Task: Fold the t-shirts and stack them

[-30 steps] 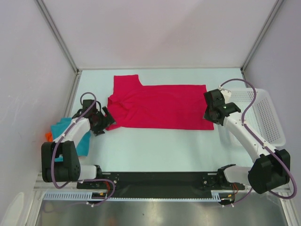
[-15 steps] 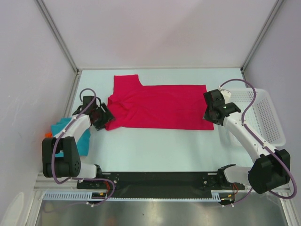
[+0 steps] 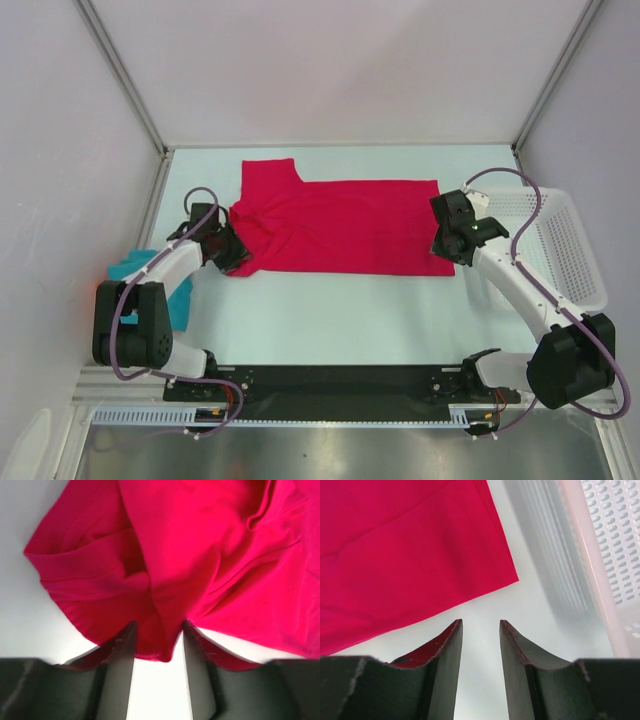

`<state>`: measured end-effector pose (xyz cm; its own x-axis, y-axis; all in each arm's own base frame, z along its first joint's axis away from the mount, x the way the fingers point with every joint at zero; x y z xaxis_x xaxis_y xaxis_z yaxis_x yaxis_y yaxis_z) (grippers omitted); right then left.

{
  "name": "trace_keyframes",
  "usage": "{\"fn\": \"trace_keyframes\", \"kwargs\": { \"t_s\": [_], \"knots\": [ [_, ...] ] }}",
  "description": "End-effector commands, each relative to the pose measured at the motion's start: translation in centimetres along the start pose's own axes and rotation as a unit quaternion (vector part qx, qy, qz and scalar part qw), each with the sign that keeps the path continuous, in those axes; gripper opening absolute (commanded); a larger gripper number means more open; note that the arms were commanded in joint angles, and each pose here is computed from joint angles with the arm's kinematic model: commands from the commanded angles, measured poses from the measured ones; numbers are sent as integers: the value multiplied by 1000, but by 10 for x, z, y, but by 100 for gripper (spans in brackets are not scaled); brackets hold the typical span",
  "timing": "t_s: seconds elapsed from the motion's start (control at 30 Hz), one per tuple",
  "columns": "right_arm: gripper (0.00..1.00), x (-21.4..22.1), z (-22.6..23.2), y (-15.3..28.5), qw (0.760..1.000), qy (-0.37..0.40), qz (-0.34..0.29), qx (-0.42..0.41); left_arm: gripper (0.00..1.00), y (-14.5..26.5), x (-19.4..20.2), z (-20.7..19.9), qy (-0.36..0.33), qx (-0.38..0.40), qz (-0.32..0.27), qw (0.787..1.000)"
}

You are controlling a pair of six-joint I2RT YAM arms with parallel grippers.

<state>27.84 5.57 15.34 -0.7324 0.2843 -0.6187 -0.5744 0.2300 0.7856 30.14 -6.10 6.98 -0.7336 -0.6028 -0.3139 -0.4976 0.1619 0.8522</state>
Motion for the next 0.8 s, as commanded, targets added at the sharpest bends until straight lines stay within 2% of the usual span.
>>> {"fn": "trace_keyframes", "kwargs": {
  "t_s": [0.0, 0.03, 0.07, 0.17, 0.4, 0.77],
  "knots": [
    [41, -4, -2, 1, 1000, -2, -13, 6, 31, -3, -5, -14, 0, 22, -11, 1000],
    [41, -4, -2, 0, 1000, -3, -12, 8, 24, -3, -5, -14, 0, 22, -10, 1000],
    [40, -4, -1, 1, 1000, -3, -13, 6, 12, -2, -5, -15, -1, 24, -10, 1000],
    [40, -2, -2, 0, 1000, -3, -11, 5, 0, 2, -5, -14, -2, 22, -12, 1000],
    [40, 2, 3, -4, 1000, -4, -8, -5, 0, 33, -11, -18, -15, 25, -42, 999],
    [40, 9, -1, -4, 1000, 4, -3, -6, 0, 73, 2, -5, -23, 24, -65, 997]
  ]
}}
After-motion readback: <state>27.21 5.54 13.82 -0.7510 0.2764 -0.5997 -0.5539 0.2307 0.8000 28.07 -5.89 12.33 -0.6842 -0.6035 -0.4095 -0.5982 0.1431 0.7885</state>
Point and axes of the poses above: each gripper's point midway between its finger pads, its own y axis back along the fingers, its own z axis along the line the jaws close on, x = y × z, the point moved 2 cm from there along y, back along the fingers, and after that the axes turned 3 degrees about y, right-handed, at the moved point
